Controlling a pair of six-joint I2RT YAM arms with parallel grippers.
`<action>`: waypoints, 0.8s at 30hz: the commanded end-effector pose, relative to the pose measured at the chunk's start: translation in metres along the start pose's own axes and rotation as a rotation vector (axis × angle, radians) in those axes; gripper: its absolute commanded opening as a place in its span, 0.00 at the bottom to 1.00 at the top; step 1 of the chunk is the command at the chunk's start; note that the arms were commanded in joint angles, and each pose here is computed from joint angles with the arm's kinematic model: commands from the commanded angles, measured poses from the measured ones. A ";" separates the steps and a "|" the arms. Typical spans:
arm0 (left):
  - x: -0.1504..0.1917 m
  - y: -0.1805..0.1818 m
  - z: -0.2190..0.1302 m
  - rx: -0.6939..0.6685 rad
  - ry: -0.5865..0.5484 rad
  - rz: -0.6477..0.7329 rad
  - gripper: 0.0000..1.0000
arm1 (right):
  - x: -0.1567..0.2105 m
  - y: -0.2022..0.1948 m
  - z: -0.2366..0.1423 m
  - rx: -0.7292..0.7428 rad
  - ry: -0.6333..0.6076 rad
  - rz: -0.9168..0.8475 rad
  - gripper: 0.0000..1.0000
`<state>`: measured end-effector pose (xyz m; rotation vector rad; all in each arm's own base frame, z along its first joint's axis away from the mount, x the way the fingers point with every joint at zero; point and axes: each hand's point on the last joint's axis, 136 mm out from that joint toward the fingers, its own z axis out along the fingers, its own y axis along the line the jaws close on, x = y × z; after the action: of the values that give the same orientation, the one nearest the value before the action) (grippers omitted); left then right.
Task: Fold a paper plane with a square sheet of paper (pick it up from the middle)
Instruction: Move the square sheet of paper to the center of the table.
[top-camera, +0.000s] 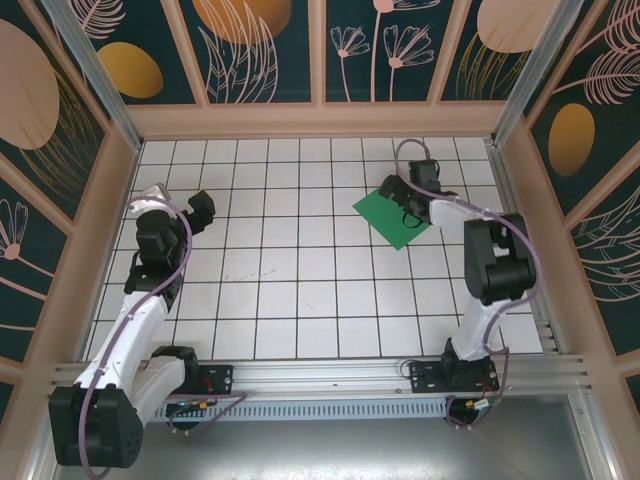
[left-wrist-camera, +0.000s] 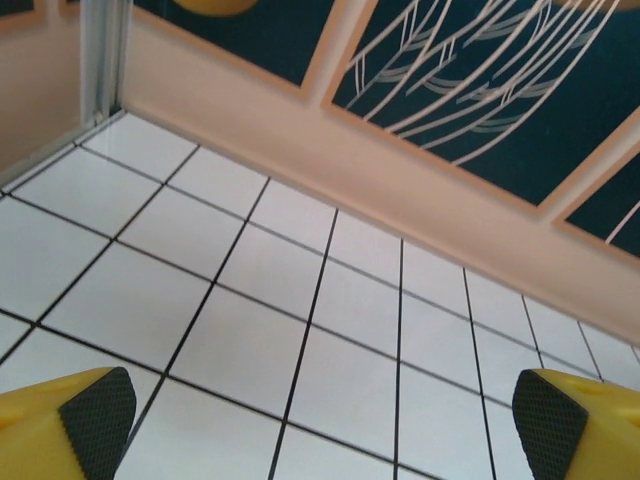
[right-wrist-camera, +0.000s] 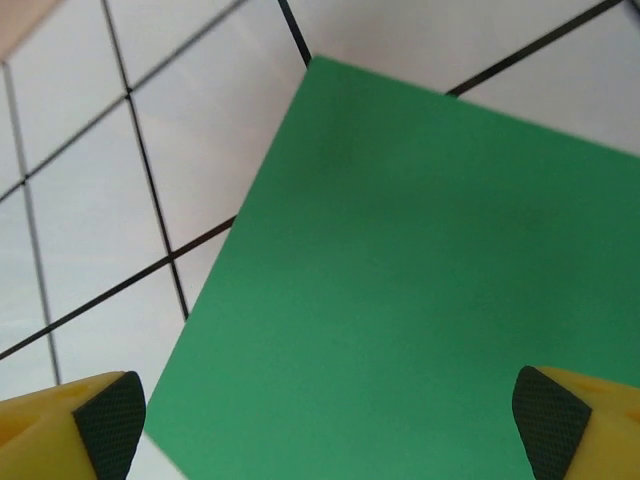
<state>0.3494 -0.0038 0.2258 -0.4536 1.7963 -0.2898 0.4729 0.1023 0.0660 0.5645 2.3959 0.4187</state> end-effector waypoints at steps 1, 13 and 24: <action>0.003 -0.007 0.003 0.032 0.049 -0.008 0.99 | 0.009 -0.001 0.016 0.050 0.077 0.041 0.97; 0.014 -0.009 0.010 0.041 0.107 -0.017 0.99 | 0.064 -0.020 0.032 0.162 0.233 0.082 0.95; 0.022 -0.007 0.016 0.036 0.138 -0.030 0.99 | 0.220 0.048 -0.011 0.110 0.461 0.077 0.95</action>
<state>0.3568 -0.0195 0.1938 -0.4386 1.9368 -0.3579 0.3991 0.2265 0.0349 0.5737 2.5683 0.5514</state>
